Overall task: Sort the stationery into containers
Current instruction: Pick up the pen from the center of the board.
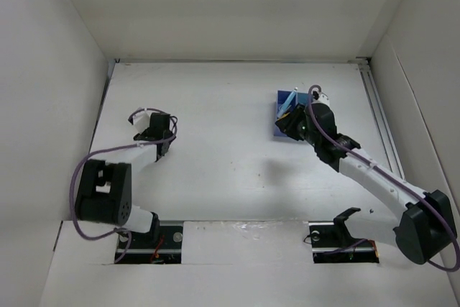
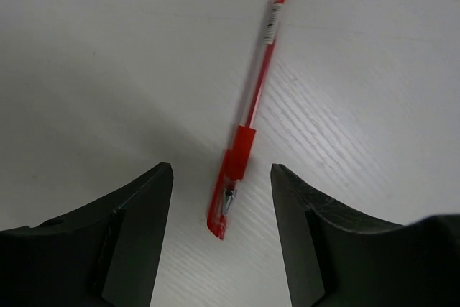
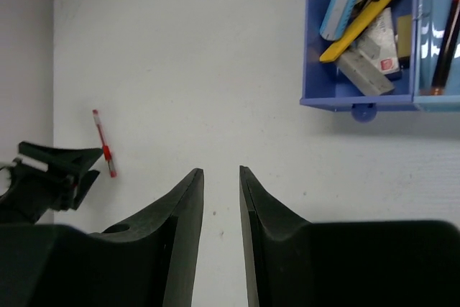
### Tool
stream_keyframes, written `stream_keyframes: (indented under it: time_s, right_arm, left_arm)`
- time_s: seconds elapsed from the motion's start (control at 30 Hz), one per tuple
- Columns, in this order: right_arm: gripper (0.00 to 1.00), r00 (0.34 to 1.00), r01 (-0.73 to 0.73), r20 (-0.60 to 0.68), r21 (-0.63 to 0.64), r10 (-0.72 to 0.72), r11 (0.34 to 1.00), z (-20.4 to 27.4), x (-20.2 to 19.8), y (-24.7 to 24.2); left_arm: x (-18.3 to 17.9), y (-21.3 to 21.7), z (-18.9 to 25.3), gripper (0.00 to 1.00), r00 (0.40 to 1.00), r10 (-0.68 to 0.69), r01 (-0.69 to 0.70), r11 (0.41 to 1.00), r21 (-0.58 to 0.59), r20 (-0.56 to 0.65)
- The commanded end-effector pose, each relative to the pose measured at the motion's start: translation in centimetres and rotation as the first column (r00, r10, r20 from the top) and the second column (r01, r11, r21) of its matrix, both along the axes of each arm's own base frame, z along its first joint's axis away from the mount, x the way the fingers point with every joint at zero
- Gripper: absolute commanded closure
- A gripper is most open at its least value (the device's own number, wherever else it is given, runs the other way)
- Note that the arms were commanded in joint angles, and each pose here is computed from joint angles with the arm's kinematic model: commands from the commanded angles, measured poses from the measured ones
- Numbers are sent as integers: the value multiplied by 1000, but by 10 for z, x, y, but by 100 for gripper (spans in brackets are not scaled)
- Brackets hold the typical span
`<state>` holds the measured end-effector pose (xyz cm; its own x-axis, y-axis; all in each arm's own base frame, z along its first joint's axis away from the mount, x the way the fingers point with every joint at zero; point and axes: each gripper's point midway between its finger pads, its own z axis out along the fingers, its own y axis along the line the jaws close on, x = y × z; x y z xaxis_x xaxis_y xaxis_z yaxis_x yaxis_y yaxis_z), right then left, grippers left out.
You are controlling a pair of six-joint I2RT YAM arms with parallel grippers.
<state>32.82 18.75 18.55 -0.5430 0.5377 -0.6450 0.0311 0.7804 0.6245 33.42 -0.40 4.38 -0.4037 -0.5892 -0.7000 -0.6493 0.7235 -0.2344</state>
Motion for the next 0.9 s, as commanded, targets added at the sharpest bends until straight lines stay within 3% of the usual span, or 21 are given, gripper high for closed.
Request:
stream_keyframes:
  time_s: [0.0,0.23,0.33,0.37,0.43,0.67,0.87]
  right_arm:
    - [67,995,-67,77,63,62,996,25,-2,18]
    - [66,990,-100,105,76,91,992,35,-13,26]
    - [66,989,-100,117,78,90,992,39,-15,26]
    - [66,989,-100,117,78,90,992,39,-15,26]
    - [65,989,-78,134,79,67,994,43,-16,21]
    - [64,989,-58,137,73,47,996,42,-16,16]
    - [50,992,-68,111,67,61,995,33,-14,18]
  left_arm:
    - [9,-5,-24,47,994,-41,37,998,-40,-97]
    - [20,-11,-25,55,992,-78,74,996,-48,-96]
    - [20,-15,-27,77,988,-108,102,993,-56,-114]
    - [19,-15,-30,89,987,-108,102,993,-55,-123]
    - [19,-16,-30,96,986,-114,107,992,-63,-123]
    - [6,-18,-32,100,983,-134,126,989,-74,-123]
    - [4,-54,-2,100,960,-278,280,953,-116,33]
